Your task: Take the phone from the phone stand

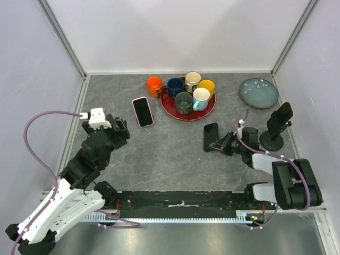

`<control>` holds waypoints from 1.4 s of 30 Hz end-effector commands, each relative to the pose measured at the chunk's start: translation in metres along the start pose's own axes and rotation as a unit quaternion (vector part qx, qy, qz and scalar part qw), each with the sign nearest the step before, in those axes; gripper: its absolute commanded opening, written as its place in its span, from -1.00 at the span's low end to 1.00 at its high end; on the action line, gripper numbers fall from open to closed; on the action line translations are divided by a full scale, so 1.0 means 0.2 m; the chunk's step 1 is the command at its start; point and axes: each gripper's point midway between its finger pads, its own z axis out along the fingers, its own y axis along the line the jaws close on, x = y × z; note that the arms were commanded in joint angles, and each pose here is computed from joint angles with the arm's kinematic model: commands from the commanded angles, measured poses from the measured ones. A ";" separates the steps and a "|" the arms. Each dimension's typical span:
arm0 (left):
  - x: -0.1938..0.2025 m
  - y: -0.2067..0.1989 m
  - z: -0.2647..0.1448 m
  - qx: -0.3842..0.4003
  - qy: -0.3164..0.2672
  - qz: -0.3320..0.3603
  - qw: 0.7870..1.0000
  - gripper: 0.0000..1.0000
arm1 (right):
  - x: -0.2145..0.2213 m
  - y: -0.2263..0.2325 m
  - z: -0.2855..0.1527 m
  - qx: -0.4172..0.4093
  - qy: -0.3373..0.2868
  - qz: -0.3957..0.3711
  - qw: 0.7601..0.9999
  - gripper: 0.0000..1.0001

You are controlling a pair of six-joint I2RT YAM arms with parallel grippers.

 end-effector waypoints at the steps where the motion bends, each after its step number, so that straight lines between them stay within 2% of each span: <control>1: -0.05 0.01 0.00 -0.001 -0.019 0.002 1.000 0.92 | -0.11 0.13 0.02 -0.057 -0.024 -0.033 0.998 -1.00; 2: -0.05 0.01 0.01 -0.002 -0.018 0.003 1.000 0.92 | -0.11 0.12 0.02 -0.048 -0.022 -0.033 0.998 -1.00; 5: -0.04 0.01 0.00 -0.002 -0.018 0.003 1.000 0.91 | -0.13 0.07 0.03 -0.020 -0.017 -0.034 0.999 -0.81; 7: -0.05 0.02 0.00 -0.003 -0.020 0.000 1.000 0.91 | -0.11 0.04 0.04 -0.005 -0.009 -0.033 0.999 -0.63; 8: -0.05 0.02 0.00 -0.002 -0.020 0.000 1.000 0.91 | -0.12 0.02 0.04 0.002 -0.012 -0.035 0.999 -0.45; 10: -0.05 0.02 0.00 -0.002 -0.021 -0.002 1.000 0.91 | -0.12 -0.01 0.04 0.014 -0.009 -0.032 0.999 -0.26; 11: -0.05 0.01 0.00 0.000 -0.021 -0.002 1.000 0.91 | -0.12 -0.03 0.04 0.023 -0.012 -0.030 0.999 -0.09; 22: -0.04 0.00 0.01 0.004 -0.015 -0.001 1.000 0.91 | -0.09 -0.15 0.01 0.084 0.002 -0.039 0.996 0.60; 26: -0.02 -0.01 0.02 0.004 -0.008 0.002 1.000 0.90 | -0.12 -0.20 -0.06 0.142 -0.012 -0.056 0.988 0.94; 35: 0.01 -0.04 0.05 0.009 0.010 0.007 1.000 0.90 | -0.12 -0.22 -0.15 0.177 -0.014 -0.076 0.981 0.96; 42: 0.07 -0.10 0.09 0.016 0.046 0.013 0.999 0.91 | -0.27 -0.07 -0.27 0.177 -0.070 -0.124 0.974 0.96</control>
